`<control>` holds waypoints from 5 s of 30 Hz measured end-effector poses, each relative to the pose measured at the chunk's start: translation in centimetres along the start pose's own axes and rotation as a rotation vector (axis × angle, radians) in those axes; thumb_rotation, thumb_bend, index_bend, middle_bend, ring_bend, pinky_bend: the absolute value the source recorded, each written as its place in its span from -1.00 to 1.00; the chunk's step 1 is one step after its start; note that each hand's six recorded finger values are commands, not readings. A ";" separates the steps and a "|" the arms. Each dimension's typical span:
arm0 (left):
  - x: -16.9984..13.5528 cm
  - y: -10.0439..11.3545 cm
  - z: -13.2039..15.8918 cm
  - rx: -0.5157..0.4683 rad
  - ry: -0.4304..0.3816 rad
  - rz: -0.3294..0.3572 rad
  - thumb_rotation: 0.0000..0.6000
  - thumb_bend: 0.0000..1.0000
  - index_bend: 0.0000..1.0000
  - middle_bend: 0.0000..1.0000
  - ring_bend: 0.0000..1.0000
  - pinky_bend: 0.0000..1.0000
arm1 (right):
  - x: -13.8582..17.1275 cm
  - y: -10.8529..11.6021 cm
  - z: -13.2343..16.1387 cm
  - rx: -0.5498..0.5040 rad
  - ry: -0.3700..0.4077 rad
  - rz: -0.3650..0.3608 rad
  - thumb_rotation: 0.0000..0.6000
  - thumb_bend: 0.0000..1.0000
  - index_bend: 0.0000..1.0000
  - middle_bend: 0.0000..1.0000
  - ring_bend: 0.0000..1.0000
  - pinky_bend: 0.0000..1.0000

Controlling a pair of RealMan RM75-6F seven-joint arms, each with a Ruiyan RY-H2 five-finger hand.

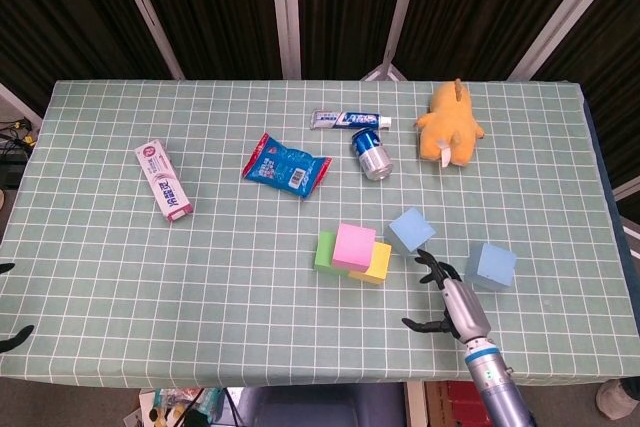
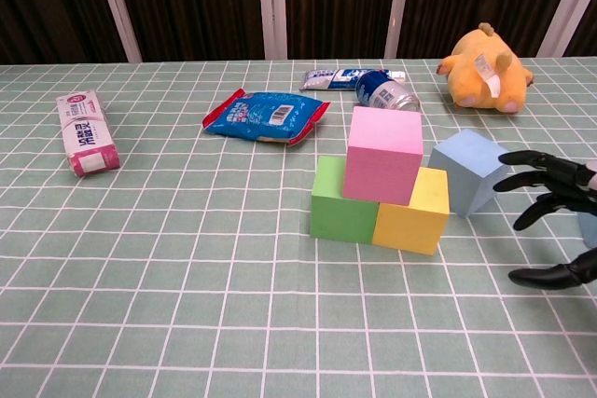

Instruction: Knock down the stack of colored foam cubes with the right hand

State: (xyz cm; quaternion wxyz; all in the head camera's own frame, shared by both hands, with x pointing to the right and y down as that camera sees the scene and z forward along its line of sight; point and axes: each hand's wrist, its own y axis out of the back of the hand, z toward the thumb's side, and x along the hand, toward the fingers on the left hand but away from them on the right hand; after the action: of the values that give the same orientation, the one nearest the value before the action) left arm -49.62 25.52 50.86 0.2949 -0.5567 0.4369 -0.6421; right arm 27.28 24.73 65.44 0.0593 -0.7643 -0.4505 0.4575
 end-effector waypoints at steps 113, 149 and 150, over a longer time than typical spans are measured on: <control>0.6 -0.3 -0.2 0.010 0.028 -0.019 1.00 -0.73 -0.58 -1.00 -1.00 -1.00 | -10.6 6.5 3.2 0.061 0.017 -0.283 1.00 -0.75 -0.11 0.35 0.62 -0.44; 0.4 -0.3 -0.1 0.008 0.021 -0.023 1.00 -0.73 -0.58 -1.00 -1.00 -1.00 | -11.3 11.4 -2.1 0.427 -0.170 -0.388 1.00 -0.76 -0.81 -0.92 -0.91 -1.00; 0.4 -0.3 -0.1 0.008 0.021 -0.023 1.00 -0.73 -0.58 -1.00 -1.00 -1.00 | -11.3 11.5 -2.1 0.442 -0.176 -0.390 1.00 -0.76 -0.89 -0.97 -0.97 -1.00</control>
State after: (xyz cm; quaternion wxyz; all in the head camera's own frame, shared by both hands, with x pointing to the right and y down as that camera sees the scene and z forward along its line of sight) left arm -49.82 25.31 51.33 0.2852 -0.5535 0.4309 -0.6532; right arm 34.16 10.27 68.11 0.2716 -0.5894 -0.4815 0.5890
